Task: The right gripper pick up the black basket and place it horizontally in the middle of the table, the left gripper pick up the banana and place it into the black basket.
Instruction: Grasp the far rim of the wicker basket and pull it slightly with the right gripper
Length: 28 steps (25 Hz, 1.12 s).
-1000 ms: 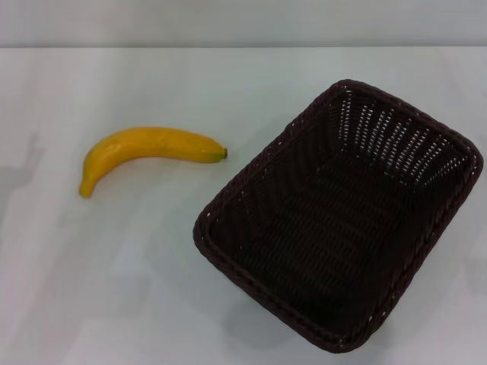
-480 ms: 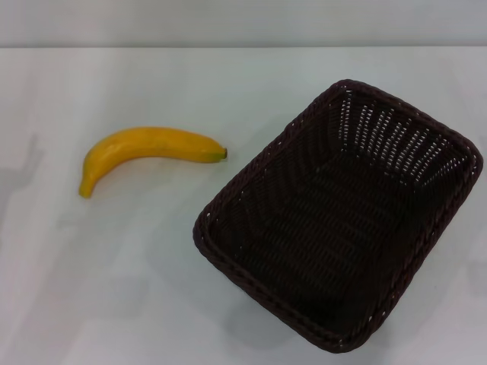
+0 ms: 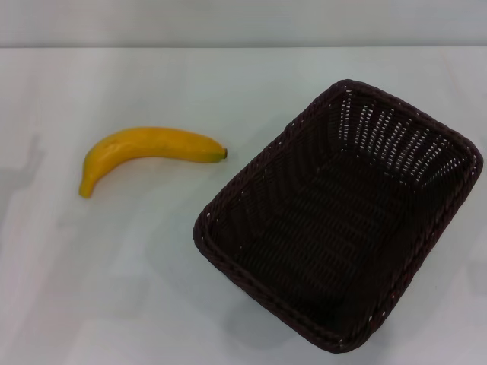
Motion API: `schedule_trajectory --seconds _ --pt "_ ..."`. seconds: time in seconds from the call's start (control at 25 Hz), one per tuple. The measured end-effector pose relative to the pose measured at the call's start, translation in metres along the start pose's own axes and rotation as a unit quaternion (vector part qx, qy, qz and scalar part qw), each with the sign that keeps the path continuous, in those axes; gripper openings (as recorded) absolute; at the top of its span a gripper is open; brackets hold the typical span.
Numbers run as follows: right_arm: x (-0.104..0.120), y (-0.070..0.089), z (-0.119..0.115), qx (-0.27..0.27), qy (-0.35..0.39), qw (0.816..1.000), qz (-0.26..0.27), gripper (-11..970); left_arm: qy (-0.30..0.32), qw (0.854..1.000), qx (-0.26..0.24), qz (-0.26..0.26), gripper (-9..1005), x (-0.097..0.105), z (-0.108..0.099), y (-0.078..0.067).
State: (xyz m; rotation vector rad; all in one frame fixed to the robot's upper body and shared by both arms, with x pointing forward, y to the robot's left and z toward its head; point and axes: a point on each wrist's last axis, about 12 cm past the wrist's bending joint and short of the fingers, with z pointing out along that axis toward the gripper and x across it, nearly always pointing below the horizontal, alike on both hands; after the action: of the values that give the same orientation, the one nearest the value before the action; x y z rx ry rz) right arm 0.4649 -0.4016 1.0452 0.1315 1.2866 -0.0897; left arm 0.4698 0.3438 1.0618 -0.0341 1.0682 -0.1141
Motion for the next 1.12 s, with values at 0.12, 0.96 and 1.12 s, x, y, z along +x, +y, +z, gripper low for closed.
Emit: schedule_trajectory --seconds 0.12,0.96,1.12 --pt "0.0001 0.0000 0.0000 0.000 0.000 1.000 0.000 869 0.002 1.000 -0.001 -0.001 883 0.0005 -0.0004 -0.0002" --pt "0.0019 0.0010 -0.0018 0.002 0.005 1.000 0.004 868 0.008 1.000 -0.005 -0.002 883 0.0017 -0.0040 -0.0003" --pt "0.0016 0.0006 -0.0017 0.002 0.005 1.000 0.003 869 0.008 1.000 -0.004 -0.002 883 0.0016 -0.0040 -0.0004"
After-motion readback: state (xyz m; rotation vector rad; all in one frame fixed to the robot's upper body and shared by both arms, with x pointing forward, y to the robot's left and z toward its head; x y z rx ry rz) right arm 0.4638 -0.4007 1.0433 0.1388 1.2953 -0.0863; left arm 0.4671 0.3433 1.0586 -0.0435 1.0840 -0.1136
